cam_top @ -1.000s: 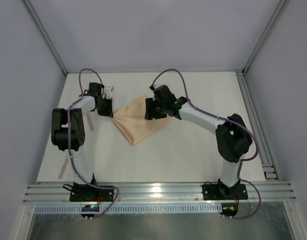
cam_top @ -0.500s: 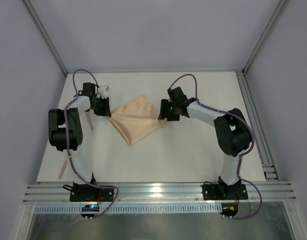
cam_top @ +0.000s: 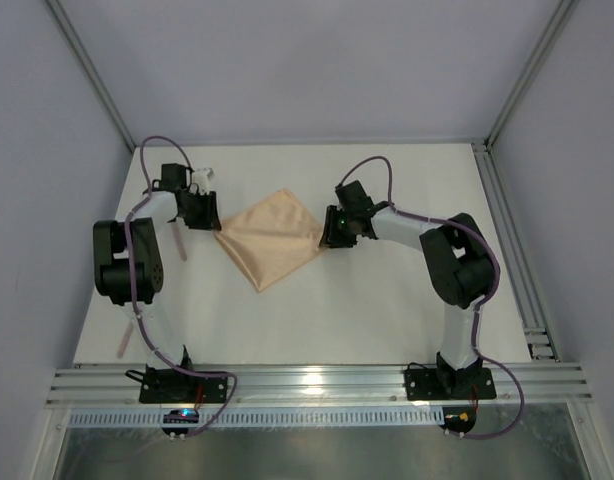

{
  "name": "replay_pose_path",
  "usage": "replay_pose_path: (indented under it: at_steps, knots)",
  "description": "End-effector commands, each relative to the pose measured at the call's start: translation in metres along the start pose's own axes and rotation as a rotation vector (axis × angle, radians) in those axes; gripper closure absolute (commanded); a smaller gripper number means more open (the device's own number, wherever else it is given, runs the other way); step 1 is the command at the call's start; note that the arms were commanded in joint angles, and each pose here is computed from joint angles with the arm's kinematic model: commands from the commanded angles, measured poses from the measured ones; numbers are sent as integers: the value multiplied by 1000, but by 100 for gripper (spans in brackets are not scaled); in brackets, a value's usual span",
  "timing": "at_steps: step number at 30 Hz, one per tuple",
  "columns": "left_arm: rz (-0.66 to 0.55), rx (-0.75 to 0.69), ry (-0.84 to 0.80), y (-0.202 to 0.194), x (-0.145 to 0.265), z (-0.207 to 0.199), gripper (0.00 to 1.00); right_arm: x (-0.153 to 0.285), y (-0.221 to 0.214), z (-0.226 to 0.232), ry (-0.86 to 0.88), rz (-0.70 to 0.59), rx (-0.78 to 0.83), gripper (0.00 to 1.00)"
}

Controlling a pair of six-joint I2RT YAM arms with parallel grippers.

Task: Fold the napkin into a case and place the utensils inside
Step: Smooth out the lower triangle-folded napkin at the center of the board.

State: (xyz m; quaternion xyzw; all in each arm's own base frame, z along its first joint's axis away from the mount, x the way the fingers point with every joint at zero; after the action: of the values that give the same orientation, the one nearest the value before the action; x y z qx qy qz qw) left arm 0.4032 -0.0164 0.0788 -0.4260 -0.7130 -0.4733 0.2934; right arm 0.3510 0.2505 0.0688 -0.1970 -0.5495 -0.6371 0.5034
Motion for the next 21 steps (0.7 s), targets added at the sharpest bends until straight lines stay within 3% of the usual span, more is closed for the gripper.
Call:
replay_pose_path:
  at_steps: [1,3,8,14,21]
  knots:
    - [-50,-6,18,11,4,1,67,-3,2,3,22,-26,-19,62]
    - [-61,-4,50,13,1,6,84,-1,4,3,20,-30,-17,63]
    - [-62,-37,81,16,-3,13,99,7,5,2,0,-39,6,60]
    - [-51,-75,44,15,-7,11,100,18,14,3,2,-70,43,46]
    - [-39,-74,63,15,-15,16,100,-8,18,-1,-15,-26,48,44]
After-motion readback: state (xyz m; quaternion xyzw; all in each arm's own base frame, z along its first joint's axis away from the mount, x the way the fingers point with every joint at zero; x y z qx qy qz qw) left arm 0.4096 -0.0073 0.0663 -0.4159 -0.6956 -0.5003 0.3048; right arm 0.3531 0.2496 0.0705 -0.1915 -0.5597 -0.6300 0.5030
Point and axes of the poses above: each gripper's point midway between its finger pads, its own x axis back along the fingers, its own z axis along the line the jaws close on, y = z × x, the point moved 5 cm from there along x, back along the fingers, and after that the axes turned 14 degrees about x, right-handed, at the moved point
